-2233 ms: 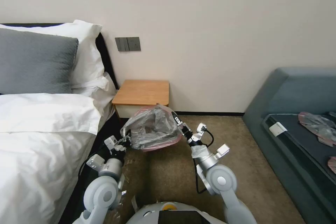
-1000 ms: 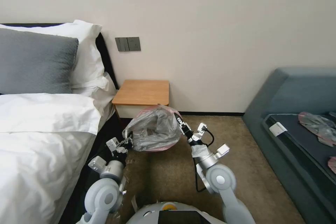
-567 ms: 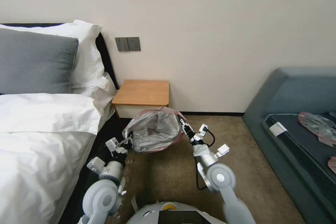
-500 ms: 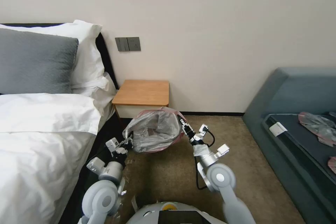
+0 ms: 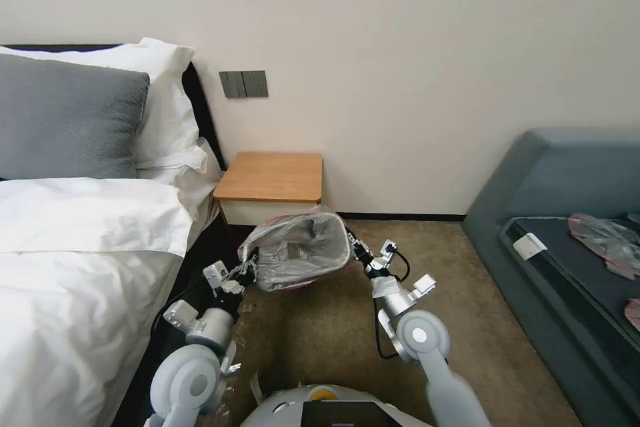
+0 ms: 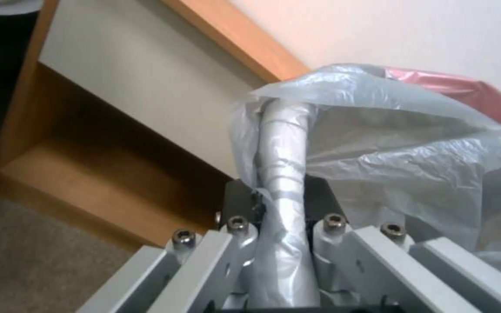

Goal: Pick up the garbage bag from the table and place it over the trash can.

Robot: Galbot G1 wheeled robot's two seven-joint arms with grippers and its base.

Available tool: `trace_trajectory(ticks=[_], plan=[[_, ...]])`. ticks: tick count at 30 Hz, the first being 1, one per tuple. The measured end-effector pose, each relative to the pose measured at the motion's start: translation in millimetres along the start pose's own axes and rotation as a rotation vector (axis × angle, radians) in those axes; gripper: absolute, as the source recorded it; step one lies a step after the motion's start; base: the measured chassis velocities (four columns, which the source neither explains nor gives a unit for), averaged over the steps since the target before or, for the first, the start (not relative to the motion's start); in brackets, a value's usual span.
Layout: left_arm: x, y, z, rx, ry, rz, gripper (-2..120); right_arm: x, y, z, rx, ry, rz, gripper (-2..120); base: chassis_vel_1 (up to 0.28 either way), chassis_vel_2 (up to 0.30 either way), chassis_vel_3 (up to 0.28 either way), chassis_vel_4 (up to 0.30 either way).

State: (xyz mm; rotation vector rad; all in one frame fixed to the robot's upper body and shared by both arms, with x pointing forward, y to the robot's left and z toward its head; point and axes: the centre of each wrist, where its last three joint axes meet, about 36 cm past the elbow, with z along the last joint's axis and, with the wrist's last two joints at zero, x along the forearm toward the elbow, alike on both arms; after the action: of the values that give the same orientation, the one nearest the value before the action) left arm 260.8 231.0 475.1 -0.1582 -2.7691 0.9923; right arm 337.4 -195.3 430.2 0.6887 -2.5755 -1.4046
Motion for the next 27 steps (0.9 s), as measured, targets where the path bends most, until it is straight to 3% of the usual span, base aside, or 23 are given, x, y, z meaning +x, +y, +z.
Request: trace_trajectory(ticks=[22, 27], plan=[[-0.3, 6.1, -6.3, 0.069, -0.01, 0.08, 5, -10.0, -28.6, -10.7, 0.168, 0.053, 0.087, 8, 0.0, 0.0, 0.0, 0.0], [-2.1, 8.7, -8.7, 0.086, -0.026, 0.078, 5, -3.0, -30.6, -6.9, 0.187, 0.064, 0.104, 25, 0.0, 0.0, 0.0, 0.0]])
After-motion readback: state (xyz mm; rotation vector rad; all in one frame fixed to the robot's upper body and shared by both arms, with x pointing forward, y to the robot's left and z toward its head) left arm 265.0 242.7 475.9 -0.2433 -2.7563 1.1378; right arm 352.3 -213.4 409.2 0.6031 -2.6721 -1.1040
